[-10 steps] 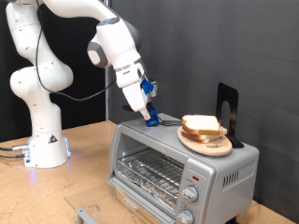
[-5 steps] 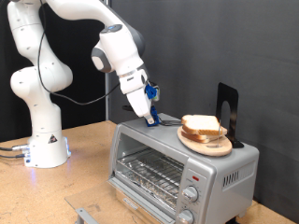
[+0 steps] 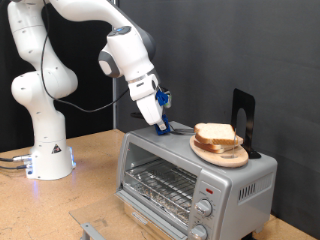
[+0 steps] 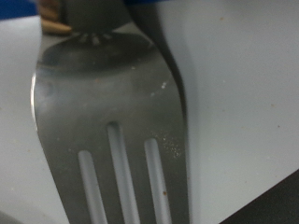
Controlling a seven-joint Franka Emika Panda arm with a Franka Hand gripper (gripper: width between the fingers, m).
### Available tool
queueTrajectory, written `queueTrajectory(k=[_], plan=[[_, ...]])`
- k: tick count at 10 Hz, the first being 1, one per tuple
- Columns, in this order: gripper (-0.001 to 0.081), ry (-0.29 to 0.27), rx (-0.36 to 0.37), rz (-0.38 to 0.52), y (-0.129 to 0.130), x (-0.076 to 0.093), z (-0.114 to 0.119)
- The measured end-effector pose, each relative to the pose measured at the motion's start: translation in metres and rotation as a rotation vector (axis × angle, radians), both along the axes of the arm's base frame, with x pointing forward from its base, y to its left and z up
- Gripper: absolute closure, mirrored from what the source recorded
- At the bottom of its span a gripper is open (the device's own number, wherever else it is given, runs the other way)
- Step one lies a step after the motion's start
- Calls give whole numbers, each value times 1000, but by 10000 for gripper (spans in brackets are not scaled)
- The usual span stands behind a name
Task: Make a piece of toast with the oven
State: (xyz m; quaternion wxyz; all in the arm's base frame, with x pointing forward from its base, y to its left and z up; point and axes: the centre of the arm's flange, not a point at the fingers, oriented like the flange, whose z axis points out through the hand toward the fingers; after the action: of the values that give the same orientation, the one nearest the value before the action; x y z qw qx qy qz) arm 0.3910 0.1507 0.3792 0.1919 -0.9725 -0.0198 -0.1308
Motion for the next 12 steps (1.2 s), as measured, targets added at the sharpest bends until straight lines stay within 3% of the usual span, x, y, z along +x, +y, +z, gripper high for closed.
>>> queueTrajectory(k=[4, 6, 9, 12], plan=[[324, -23, 83, -27, -5, 2, 25], [324, 3, 121, -3, -10, -5, 46], [324, -46, 169, -86, -17, -2, 43], [324, -70, 215, -193, -55, -3, 35]])
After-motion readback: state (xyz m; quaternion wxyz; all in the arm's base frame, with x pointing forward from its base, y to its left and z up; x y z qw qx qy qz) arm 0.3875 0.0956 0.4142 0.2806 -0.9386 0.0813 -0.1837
